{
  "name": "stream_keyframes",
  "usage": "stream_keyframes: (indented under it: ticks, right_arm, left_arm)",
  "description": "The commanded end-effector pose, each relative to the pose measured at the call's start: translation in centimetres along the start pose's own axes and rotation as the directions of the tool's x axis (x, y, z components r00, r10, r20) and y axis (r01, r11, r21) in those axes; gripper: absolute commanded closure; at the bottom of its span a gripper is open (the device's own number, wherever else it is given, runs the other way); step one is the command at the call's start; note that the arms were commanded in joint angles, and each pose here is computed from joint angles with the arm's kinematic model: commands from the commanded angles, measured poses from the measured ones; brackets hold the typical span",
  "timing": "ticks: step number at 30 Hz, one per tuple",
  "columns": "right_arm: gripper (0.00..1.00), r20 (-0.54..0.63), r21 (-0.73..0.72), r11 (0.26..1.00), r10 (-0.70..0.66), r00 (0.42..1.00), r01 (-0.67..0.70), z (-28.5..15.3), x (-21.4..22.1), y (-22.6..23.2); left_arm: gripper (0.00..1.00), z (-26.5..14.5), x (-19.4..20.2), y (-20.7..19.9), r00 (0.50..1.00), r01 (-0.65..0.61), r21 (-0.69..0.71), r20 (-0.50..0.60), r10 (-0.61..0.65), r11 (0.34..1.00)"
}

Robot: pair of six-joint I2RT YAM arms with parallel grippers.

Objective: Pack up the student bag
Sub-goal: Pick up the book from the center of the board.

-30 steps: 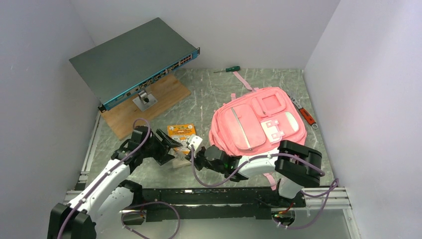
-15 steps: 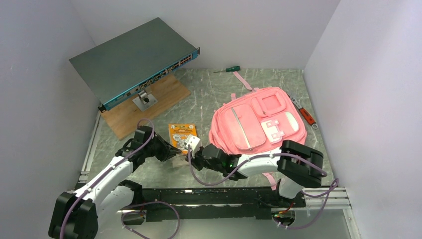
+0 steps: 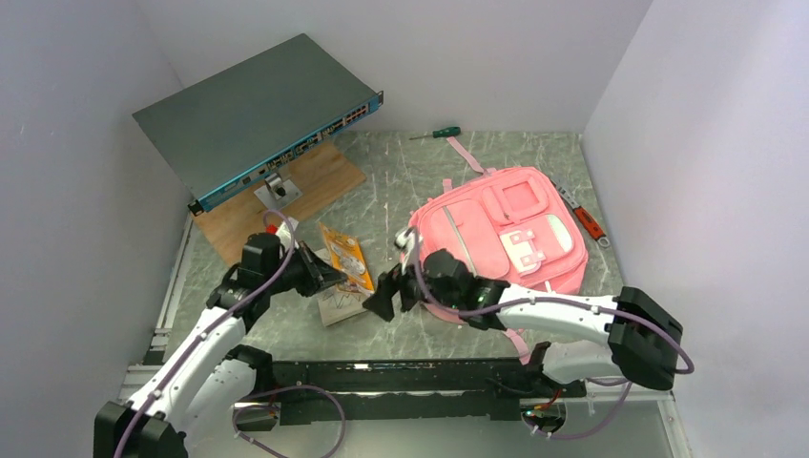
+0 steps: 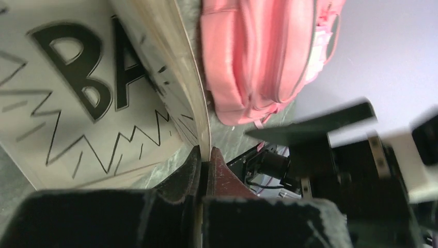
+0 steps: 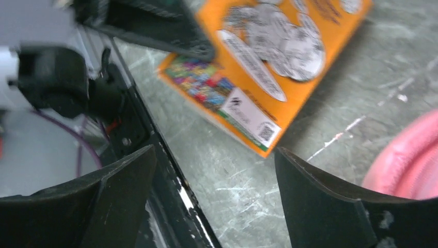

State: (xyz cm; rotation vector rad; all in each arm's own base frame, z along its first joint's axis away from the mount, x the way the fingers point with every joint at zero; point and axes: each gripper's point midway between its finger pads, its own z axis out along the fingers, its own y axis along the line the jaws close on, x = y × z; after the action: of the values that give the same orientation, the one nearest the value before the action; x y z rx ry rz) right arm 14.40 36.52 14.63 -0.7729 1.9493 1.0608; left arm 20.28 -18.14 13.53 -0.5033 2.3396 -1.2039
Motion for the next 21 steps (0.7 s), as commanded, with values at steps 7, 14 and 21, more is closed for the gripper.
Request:
stream_keyframes:
  ticks: [7, 14, 21]
  right_arm:
    - [0.08, 0.005, -0.084, 0.811, 0.581, 0.814, -0.578, -0.1, -4.2, -2.3]
    - [0.08, -0.008, -0.137, 0.632, 0.769, 0.639, -0.762, 0.3, -6.3, -3.2]
    - [0.08, 0.036, -0.136, 0.550, 0.834, 0.551, -0.824, 0.6, -7.1, -4.0]
  left_arm:
    - [1.00, -4.6, -0.7, -8.0, 0.960, -0.281, 0.261, 0.084, 0.268, 0.924]
    - [1.00, -6.2, 0.0, -10.3, 0.943, -0.331, 0.356, 0.095, 0.319, 0.874]
    - [1.00, -8.5, 0.0, -14.2, 0.938, -0.345, 0.468, 0.128, 0.324, 0.814]
